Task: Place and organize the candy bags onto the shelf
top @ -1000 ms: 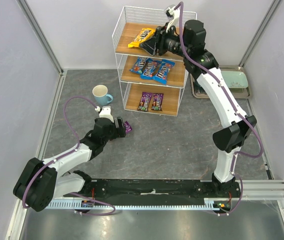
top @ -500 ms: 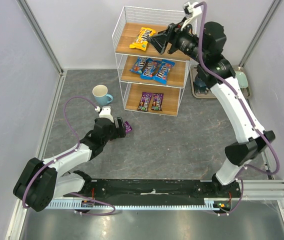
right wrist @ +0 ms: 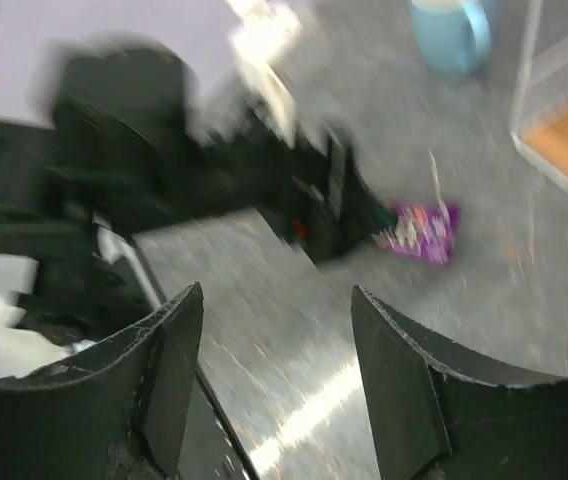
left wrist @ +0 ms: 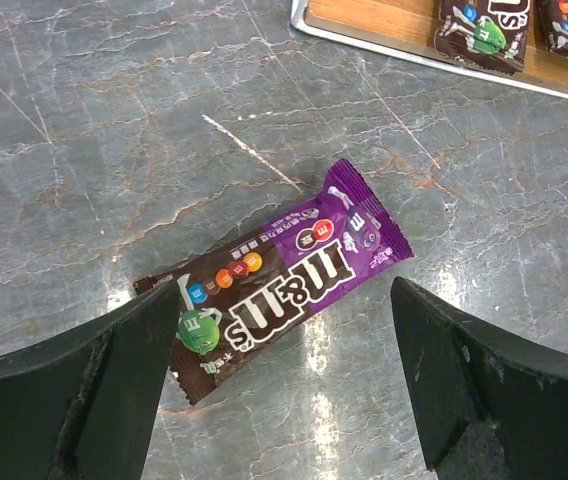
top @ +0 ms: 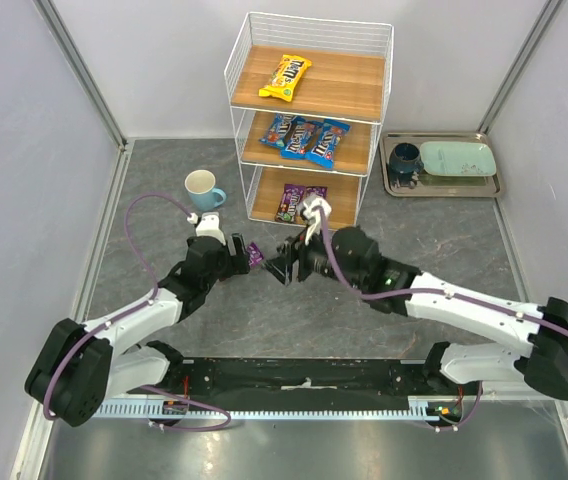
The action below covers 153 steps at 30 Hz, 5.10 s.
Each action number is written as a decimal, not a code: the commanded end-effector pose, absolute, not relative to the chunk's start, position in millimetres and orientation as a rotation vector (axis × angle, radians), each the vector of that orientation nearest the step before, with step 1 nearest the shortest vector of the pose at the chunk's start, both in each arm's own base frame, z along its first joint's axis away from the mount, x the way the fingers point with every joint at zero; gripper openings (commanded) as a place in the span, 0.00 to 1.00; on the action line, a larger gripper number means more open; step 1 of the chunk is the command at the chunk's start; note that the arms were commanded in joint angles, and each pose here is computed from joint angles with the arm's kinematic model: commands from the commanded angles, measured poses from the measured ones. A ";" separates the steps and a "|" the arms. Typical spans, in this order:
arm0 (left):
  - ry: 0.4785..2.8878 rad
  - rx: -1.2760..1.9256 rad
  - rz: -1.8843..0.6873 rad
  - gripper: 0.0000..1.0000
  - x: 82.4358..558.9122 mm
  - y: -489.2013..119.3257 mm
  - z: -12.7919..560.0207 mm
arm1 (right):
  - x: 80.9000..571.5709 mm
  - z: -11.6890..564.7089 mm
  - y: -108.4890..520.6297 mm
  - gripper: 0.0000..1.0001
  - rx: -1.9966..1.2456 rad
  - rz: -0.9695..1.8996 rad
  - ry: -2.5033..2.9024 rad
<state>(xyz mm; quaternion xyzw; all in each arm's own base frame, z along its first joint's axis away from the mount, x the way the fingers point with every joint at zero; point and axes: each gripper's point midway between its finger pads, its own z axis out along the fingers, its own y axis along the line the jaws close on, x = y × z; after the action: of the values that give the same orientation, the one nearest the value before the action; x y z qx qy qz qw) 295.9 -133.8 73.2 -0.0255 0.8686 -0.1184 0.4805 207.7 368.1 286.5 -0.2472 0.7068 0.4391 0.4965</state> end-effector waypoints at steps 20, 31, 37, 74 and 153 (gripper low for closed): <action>2.005 -0.184 -0.275 0.92 300.6 -115.7 94.7 | 330.0 109.6 394.1 0.73 -0.153 1.037 2.029; 2.004 -0.182 -0.276 0.92 300.8 -115.5 95.1 | 340.3 79.9 415.0 0.65 -0.195 1.080 2.085; 2.011 -0.177 -0.276 0.92 300.7 -116.3 93.3 | 340.9 60.5 423.4 0.60 -0.229 1.082 2.134; 2.019 -0.177 -0.286 0.92 300.8 -116.6 91.2 | 166.6 67.7 326.3 0.46 0.439 0.721 2.127; 2.025 -0.169 -0.293 0.92 301.6 -118.6 89.9 | 143.8 41.4 393.7 0.00 -0.950 0.837 2.320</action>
<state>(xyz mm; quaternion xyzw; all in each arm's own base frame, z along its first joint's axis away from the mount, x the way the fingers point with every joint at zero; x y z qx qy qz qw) 294.2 -118.1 80.8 -0.0551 0.8565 -0.1131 0.5005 153.3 362.8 30.3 -0.3390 0.8660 0.2767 0.2421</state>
